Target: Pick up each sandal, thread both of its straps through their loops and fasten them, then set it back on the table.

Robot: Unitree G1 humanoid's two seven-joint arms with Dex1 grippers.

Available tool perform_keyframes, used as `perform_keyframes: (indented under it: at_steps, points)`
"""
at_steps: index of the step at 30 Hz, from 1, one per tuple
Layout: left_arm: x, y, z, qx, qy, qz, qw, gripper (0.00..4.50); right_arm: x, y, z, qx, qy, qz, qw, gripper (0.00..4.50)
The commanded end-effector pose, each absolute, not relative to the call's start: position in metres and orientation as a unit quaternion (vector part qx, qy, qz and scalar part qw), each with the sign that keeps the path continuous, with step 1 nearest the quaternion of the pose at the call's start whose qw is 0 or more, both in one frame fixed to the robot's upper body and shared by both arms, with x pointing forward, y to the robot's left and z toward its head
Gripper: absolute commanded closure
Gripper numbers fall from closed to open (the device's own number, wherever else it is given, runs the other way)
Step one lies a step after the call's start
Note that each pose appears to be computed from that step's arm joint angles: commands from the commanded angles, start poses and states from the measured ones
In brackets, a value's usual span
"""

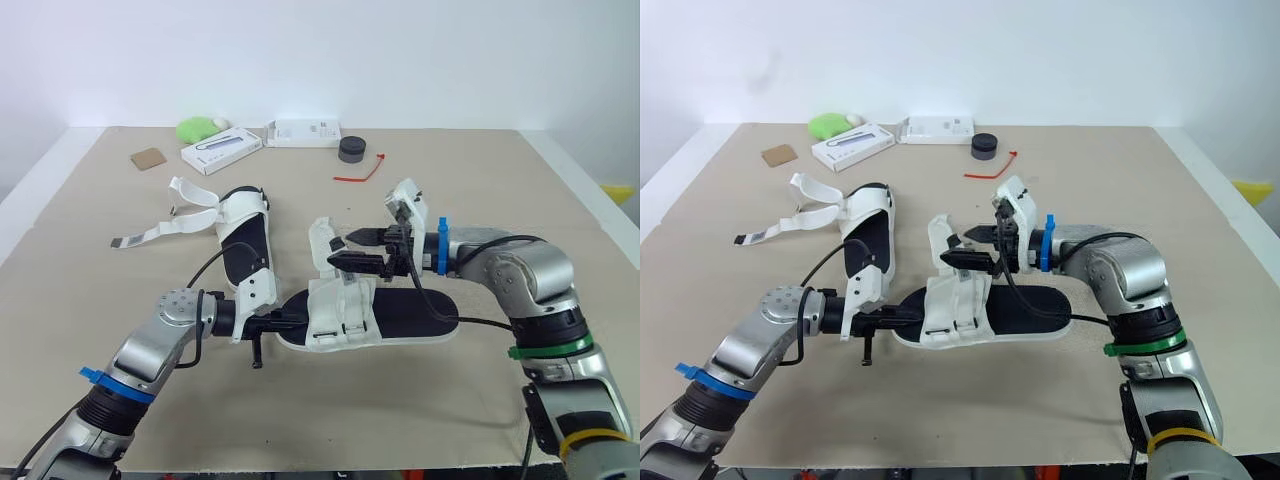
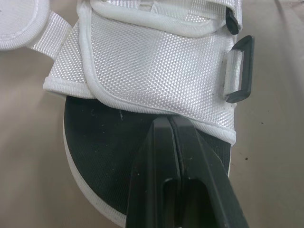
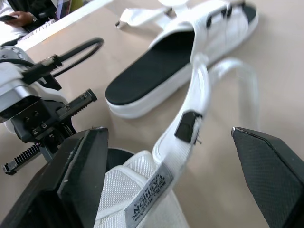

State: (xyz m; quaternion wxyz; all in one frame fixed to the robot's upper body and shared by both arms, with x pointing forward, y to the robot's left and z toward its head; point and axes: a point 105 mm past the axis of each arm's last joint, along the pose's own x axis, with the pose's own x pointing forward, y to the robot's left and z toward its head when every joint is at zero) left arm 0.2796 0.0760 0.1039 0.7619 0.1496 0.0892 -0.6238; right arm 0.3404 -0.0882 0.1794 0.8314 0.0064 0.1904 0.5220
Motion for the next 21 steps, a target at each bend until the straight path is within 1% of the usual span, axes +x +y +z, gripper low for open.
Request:
perform_keyframes:
  at_steps: [1, 3, 6, 7, 14, 21]
  points:
    - [0.279, 0.080, 0.096, 0.154, 0.107, -0.615, 0.765, 4.50, 0.340, -0.085, 0.188, 0.002, 0.197, 0.528, 0.826, 1.82]
    - [0.279, 0.080, 0.096, 0.154, 0.108, -0.615, 0.766, 4.50, 0.341, -0.086, 0.185, 0.001, 0.207, 0.526, 0.825, 2.68]
    - [0.279, 0.080, 0.096, 0.154, 0.108, -0.614, 0.767, 4.50, 0.344, -0.087, 0.184, 0.003, 0.211, 0.521, 0.827, 4.18]
    - [0.280, 0.080, 0.096, 0.154, 0.108, -0.614, 0.767, 4.50, 0.344, -0.088, 0.184, 0.004, 0.211, 0.519, 0.828, 4.44]
    - [0.280, 0.081, 0.095, 0.157, 0.109, -0.613, 0.767, 4.50, 0.347, -0.099, 0.189, 0.029, 0.216, 0.504, 0.836, 4.44]
    - [0.281, 0.081, 0.096, 0.157, 0.108, -0.613, 0.767, 4.50, 0.346, -0.109, 0.187, 0.047, 0.229, 0.492, 0.839, 4.44]
